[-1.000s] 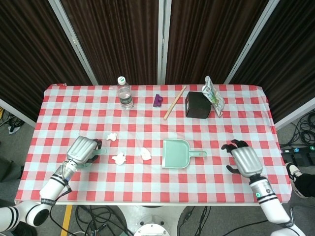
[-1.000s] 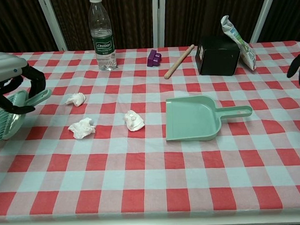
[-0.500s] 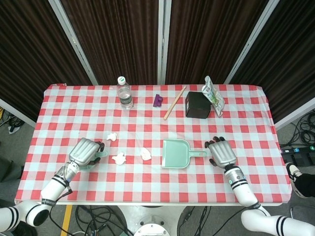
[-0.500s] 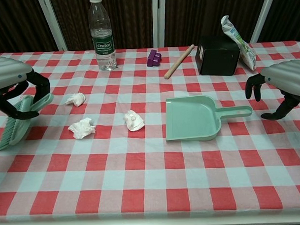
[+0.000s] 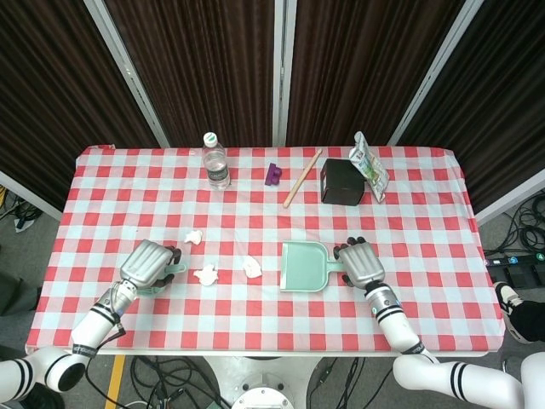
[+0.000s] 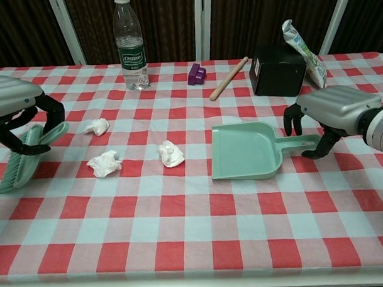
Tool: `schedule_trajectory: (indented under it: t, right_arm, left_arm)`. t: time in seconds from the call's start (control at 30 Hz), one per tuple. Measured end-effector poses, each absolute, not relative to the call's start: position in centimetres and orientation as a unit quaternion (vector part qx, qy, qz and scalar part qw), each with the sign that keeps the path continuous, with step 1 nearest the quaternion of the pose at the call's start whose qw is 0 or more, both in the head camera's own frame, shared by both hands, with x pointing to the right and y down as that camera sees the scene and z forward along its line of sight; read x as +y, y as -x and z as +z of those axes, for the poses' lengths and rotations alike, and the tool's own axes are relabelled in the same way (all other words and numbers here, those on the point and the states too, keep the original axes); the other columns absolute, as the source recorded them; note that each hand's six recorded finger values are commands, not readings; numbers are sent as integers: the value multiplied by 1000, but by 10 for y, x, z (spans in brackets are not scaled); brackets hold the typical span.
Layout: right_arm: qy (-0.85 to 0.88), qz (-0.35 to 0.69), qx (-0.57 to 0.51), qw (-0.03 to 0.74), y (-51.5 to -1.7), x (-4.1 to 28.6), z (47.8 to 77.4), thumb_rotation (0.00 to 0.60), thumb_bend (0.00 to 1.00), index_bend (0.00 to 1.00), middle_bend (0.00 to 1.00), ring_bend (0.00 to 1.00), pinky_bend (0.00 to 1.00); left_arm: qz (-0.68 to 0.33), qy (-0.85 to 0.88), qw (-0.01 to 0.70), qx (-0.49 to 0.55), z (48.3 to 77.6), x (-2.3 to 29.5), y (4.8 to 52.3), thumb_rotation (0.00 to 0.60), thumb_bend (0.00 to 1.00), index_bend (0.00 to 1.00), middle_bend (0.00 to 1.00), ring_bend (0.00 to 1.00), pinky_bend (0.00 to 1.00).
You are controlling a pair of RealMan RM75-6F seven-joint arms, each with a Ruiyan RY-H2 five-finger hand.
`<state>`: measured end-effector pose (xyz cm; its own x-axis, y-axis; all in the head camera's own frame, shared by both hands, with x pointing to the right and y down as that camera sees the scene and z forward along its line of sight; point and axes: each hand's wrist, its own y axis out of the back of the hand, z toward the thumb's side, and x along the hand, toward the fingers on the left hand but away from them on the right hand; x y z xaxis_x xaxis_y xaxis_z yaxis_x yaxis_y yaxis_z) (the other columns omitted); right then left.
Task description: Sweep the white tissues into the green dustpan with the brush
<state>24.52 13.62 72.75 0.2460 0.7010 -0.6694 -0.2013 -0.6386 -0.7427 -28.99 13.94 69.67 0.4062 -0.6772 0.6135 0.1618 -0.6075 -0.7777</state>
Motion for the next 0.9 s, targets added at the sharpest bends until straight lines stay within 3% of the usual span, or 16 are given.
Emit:
schedule_trajectory:
  t: [0.5,0.77,0.9]
  right_arm:
    - [692,588,-179,379,-234,135,733,600,235,459,440,244,254]
    - [690,584,-184,385,-227,127,732,600,427,598,525,329,281]
    - [691,580,-181,391,-226,120,726,600,467,633,546,344,282]
  left_arm:
    - [-517,734,405,173,699,141,292,600,412,564,584,791,935]
    - [-516,735,405,174,699,139,293,600,413,564,584,791,934]
    - [-512,736,404,180,699,136,293,600,415,564,584,789,934]
